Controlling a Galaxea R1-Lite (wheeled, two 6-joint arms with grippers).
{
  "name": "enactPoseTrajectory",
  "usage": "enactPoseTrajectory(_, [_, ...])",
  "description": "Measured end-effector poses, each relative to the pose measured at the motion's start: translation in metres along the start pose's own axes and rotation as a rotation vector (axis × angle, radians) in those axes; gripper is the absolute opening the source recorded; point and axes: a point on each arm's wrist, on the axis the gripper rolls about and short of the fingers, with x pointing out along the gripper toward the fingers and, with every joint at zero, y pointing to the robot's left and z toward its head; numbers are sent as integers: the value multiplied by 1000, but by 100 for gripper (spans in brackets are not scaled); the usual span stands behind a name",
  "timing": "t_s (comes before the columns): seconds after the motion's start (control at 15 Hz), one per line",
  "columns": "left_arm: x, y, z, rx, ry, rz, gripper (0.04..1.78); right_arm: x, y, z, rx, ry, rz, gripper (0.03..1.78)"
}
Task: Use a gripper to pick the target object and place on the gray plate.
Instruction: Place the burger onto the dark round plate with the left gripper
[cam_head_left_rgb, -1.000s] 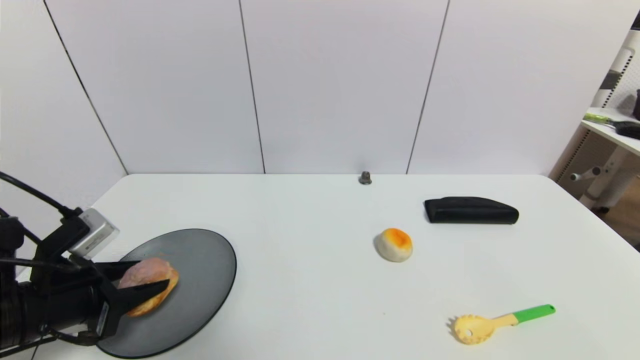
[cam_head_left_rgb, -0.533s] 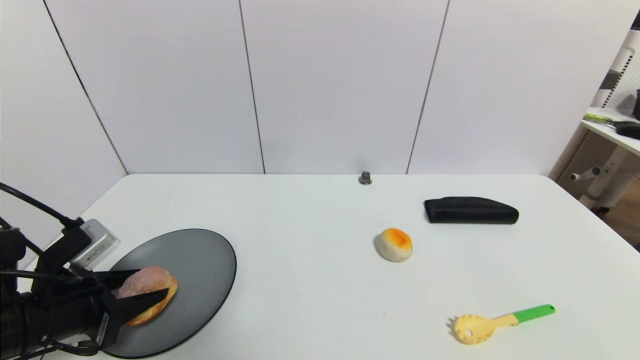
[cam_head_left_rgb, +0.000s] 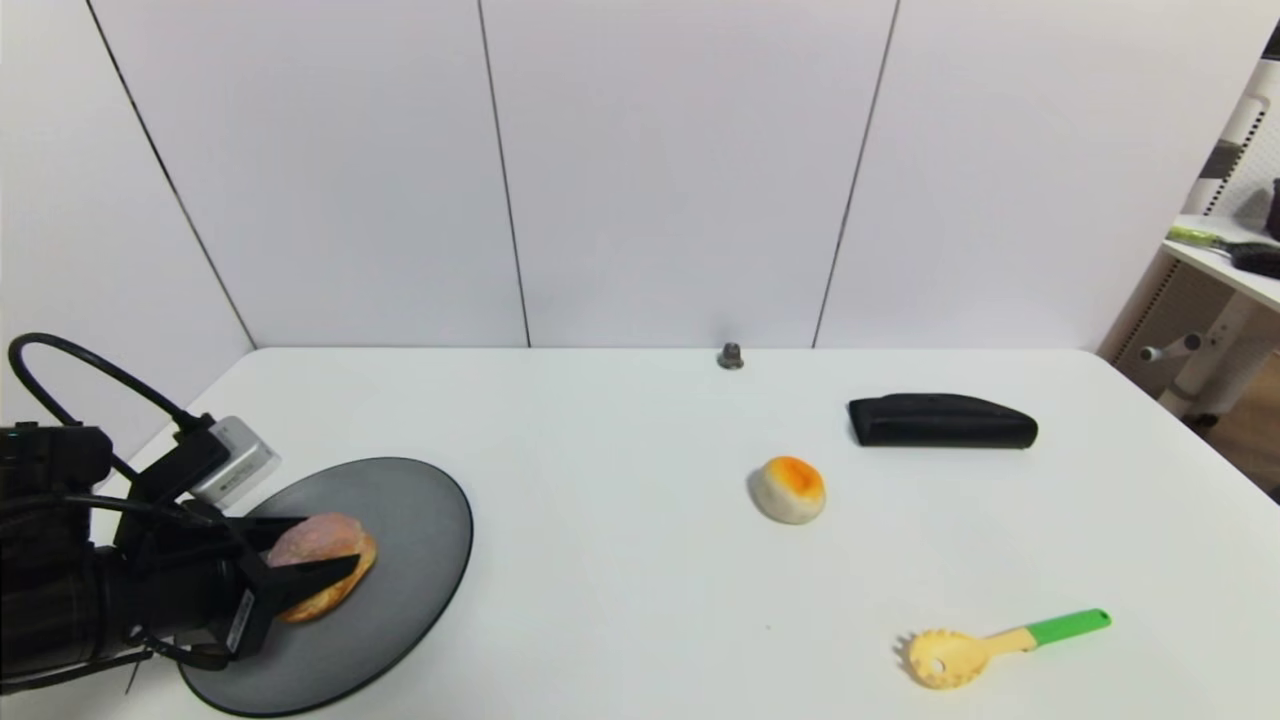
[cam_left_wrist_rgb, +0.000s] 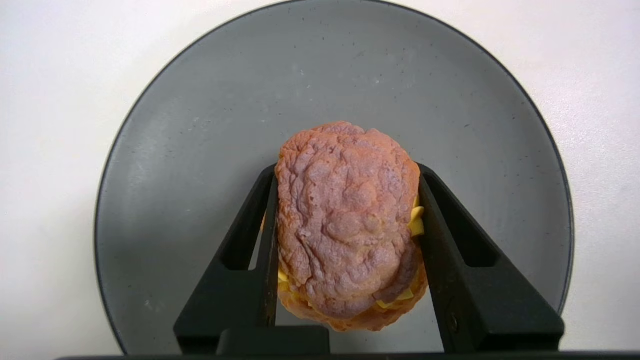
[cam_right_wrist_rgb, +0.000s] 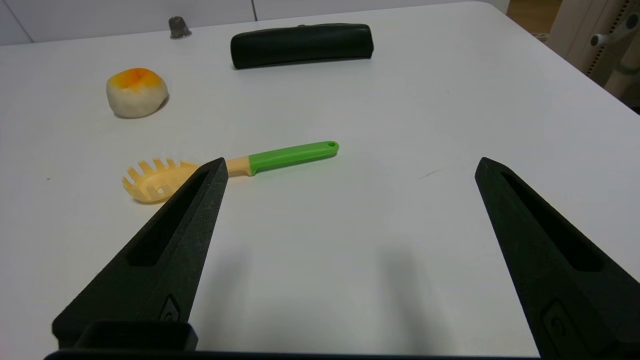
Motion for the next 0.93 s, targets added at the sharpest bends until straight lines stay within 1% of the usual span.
enactPoseTrajectory(0.2, [10,2,0,38,36,-32,83,0,0,0,0,0,1,171])
enactPoseTrajectory(0.53, [17,-1,0,41,62,-67,83,0,0,0,0,0,0,171])
enactPoseTrajectory(0.93, [14,2,11,62,22,-51,83,0,0,0,0,0,1,171])
